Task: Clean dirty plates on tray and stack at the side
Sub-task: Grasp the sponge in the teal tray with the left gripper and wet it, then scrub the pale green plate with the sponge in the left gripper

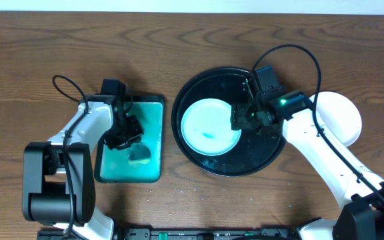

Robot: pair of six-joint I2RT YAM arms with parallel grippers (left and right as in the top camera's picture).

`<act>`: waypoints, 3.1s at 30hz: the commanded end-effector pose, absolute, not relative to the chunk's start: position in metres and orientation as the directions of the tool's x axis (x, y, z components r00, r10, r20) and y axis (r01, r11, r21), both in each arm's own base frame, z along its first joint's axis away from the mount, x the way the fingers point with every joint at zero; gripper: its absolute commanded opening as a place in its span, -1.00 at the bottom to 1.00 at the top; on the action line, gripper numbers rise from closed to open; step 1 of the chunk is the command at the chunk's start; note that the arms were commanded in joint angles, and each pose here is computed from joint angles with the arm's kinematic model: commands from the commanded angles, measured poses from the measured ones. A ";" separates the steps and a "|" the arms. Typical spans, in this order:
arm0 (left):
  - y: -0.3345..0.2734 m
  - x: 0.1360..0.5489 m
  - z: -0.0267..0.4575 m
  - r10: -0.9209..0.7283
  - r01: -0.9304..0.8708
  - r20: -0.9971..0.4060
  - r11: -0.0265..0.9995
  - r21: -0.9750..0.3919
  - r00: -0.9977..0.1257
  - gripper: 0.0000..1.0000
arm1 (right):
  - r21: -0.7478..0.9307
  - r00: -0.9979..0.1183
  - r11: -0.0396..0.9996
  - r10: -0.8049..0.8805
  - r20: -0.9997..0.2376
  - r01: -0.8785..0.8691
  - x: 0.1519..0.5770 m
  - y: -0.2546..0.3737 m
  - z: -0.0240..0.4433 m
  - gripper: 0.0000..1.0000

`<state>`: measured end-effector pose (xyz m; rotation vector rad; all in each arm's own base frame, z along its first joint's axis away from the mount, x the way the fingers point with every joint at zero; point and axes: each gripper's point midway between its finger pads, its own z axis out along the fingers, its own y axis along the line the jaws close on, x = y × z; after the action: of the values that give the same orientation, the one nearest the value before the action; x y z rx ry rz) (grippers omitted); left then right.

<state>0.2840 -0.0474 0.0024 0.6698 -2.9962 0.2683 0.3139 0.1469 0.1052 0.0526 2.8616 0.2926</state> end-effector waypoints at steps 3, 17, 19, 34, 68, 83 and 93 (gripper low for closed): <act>-0.047 0.276 0.001 -0.387 -0.402 0.122 0.906 -0.134 -0.914 -0.85 | 0.137 -0.970 0.985 0.130 -0.204 0.103 0.317 0.125 0.085 0.49; -0.046 0.270 0.114 -0.262 -0.217 -0.179 0.948 -0.234 -0.948 -0.86 | 0.288 -0.996 0.957 0.003 -0.088 -0.023 0.314 0.152 0.055 0.37; -0.046 0.268 0.128 -0.261 -0.204 -0.225 0.947 -0.247 -0.939 -0.86 | 0.268 -0.997 0.963 0.005 -0.077 -0.016 0.314 0.149 0.049 0.34; -0.093 0.273 0.160 -0.246 -0.094 -0.258 0.868 -0.487 -0.934 -0.85 | 0.235 -0.999 0.971 -0.043 0.026 -0.036 0.312 0.158 -0.017 -0.97; -0.154 0.319 -0.009 -0.273 -0.295 -0.234 0.953 0.065 -0.933 -0.85 | 0.140 -0.997 0.990 -0.019 0.073 -0.009 0.294 0.159 -0.023 -0.97; -0.229 0.350 0.001 -0.108 -0.047 -0.237 0.967 -0.249 -0.966 -0.85 | 0.138 -0.997 0.990 -0.027 0.078 -0.016 0.292 0.158 -0.024 -0.97; -0.340 0.288 -0.013 0.073 0.008 0.069 0.738 -0.674 -0.995 -0.85 | 0.138 -0.997 0.990 -0.030 0.076 -0.019 0.293 0.158 -0.024 -0.98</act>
<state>0.3573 -0.2978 0.0094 0.0578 -3.1911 0.9806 0.3150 0.1617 0.0021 0.0253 3.1238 0.3057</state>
